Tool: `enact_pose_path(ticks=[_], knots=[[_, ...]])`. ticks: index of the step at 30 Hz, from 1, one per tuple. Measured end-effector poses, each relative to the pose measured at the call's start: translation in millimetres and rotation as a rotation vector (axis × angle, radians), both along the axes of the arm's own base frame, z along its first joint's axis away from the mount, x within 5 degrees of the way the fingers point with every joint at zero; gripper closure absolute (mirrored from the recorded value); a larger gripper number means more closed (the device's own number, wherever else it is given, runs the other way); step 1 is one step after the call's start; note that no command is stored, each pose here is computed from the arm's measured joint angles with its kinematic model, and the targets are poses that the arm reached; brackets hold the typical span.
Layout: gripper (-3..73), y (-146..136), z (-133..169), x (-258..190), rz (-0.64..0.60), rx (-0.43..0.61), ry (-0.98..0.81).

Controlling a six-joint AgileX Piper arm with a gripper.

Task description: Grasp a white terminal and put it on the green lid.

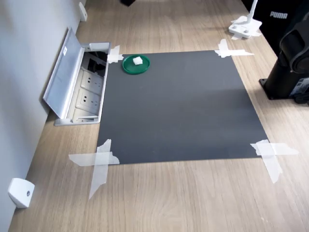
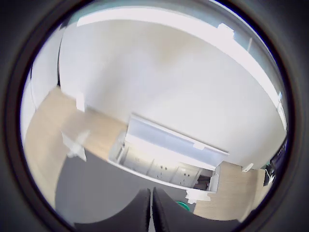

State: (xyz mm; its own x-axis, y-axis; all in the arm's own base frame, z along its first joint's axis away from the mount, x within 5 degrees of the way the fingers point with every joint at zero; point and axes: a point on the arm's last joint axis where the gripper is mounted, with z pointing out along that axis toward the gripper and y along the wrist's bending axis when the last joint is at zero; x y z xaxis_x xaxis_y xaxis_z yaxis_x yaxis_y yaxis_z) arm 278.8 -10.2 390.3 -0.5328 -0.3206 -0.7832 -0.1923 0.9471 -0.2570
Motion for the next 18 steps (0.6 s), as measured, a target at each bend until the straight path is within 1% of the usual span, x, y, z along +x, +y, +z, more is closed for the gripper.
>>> enact_pose_path(ticks=[5, 8, 10, 14, 18], knots=[[70.0, 5, -9, -50, -0.129, 0.175, -0.132], [70.0, 5, -29, -78, -0.194, 0.267, -0.154], [70.0, 5, -41, -99, -0.216, 0.303, -0.162], [70.2, 6, -69, -135, -0.22, 0.304, -0.174], [70.2, 5, -96, -163, -0.202, 0.251, -0.21]])
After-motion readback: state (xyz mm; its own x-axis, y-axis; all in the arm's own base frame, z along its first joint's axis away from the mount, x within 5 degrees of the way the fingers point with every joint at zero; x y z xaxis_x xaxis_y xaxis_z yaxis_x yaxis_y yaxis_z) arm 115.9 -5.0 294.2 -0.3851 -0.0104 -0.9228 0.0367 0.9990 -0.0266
